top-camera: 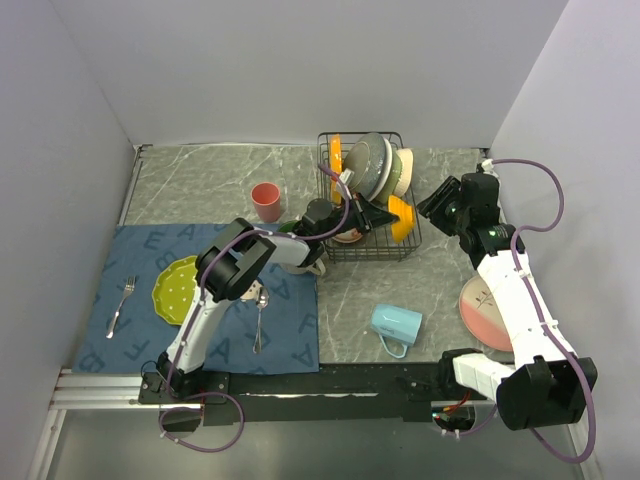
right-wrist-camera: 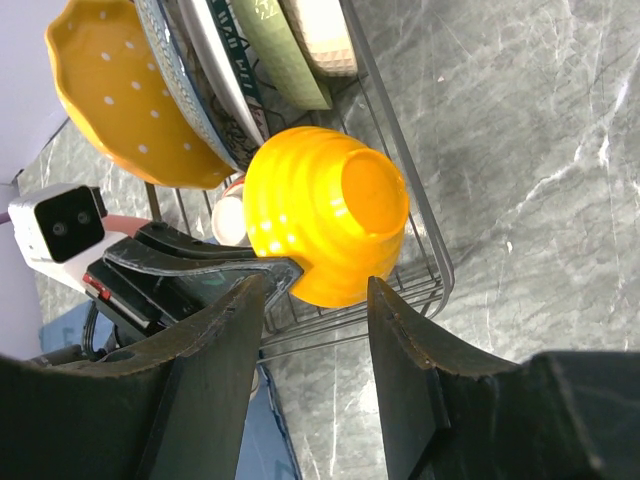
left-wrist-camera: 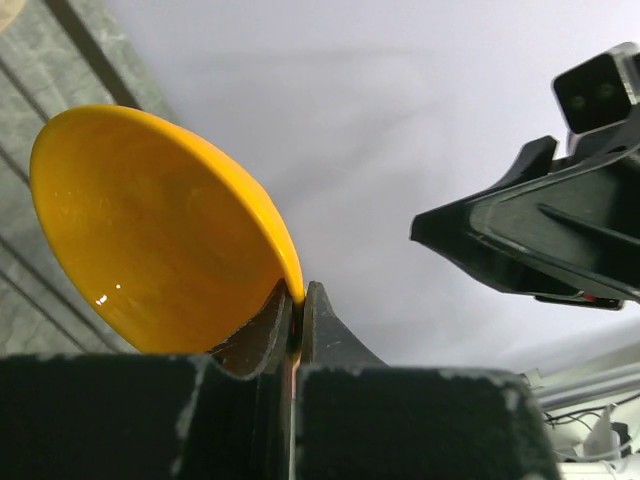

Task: Load the mixed dishes into the dish rack
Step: Place the bowl upside down on the dish rack

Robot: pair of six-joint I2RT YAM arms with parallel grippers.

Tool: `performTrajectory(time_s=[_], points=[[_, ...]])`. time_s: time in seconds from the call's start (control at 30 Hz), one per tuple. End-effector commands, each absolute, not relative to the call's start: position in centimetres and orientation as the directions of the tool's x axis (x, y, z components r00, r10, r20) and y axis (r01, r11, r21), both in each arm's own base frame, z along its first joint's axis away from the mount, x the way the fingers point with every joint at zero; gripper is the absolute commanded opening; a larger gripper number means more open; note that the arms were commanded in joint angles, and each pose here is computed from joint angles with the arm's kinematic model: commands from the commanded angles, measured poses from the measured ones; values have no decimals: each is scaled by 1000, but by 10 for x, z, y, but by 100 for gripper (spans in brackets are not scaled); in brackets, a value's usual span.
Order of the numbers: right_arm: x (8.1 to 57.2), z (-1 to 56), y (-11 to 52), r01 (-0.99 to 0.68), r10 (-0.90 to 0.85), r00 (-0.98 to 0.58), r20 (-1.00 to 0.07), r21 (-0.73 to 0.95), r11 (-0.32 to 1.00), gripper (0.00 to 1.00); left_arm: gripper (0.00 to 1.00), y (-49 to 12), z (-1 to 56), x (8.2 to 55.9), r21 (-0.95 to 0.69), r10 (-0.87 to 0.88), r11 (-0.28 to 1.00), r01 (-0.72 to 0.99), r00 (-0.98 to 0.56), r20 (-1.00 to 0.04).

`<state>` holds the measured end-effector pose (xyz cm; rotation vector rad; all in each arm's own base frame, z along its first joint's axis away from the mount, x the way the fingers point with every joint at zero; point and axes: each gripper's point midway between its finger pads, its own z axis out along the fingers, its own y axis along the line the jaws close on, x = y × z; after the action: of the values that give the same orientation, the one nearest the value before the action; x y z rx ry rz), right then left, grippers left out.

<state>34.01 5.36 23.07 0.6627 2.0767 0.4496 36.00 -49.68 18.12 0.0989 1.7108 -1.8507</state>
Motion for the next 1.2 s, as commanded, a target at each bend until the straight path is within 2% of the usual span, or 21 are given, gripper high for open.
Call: performTrajectory(time_s=[0.0, 0.2, 0.37, 0.4, 0.6, 0.7, 0.8, 0.83, 0.93, 1.03, 1.17], points=[[341, 247, 50, 264, 608, -425, -670, 551, 792, 53, 1, -500, 208, 354, -841, -380, -89, 534, -799, -467], [341, 250, 50, 257, 609, -421, -673, 555, 791, 53, 1, -503, 182, 367, -867, -382, 15, 498, -799, -465], [342, 250, 50, 253, 609, -419, -673, 558, 790, 52, 1, -508, 140, 386, -895, -362, 175, 409, -819, -445], [342, 251, 50, 253, 611, -418, -672, 560, 789, 52, 1, -507, 125, 390, -897, -349, 241, 371, -829, -436], [345, 250, 53, 246, 614, -422, -667, 568, 785, 52, 4, -501, 107, 401, -860, -351, 382, 338, -807, -474], [346, 249, 55, 241, 616, -428, -662, 573, 784, 52, 15, -500, 102, 399, -836, -335, 433, 337, -801, -496], [346, 247, 55, 243, 617, -432, -658, 574, 782, 52, 37, -497, 101, 401, -820, -346, 474, 321, -788, -509], [346, 247, 56, 242, 616, -433, -658, 574, 782, 52, 49, -497, 100, 401, -813, -344, 486, 320, -786, -514], [345, 247, 56, 240, 616, -431, -659, 575, 782, 52, 62, -490, 99, 403, -794, -365, 534, 291, -768, -527], [345, 247, 56, 240, 618, -431, -657, 577, 781, 52, 68, -480, 99, 406, -782, -394, 572, 248, -753, -528], [345, 246, 57, 239, 620, -434, -654, 580, 779, 52, 70, -472, 108, 404, -761, -413, 602, 241, -722, -555]])
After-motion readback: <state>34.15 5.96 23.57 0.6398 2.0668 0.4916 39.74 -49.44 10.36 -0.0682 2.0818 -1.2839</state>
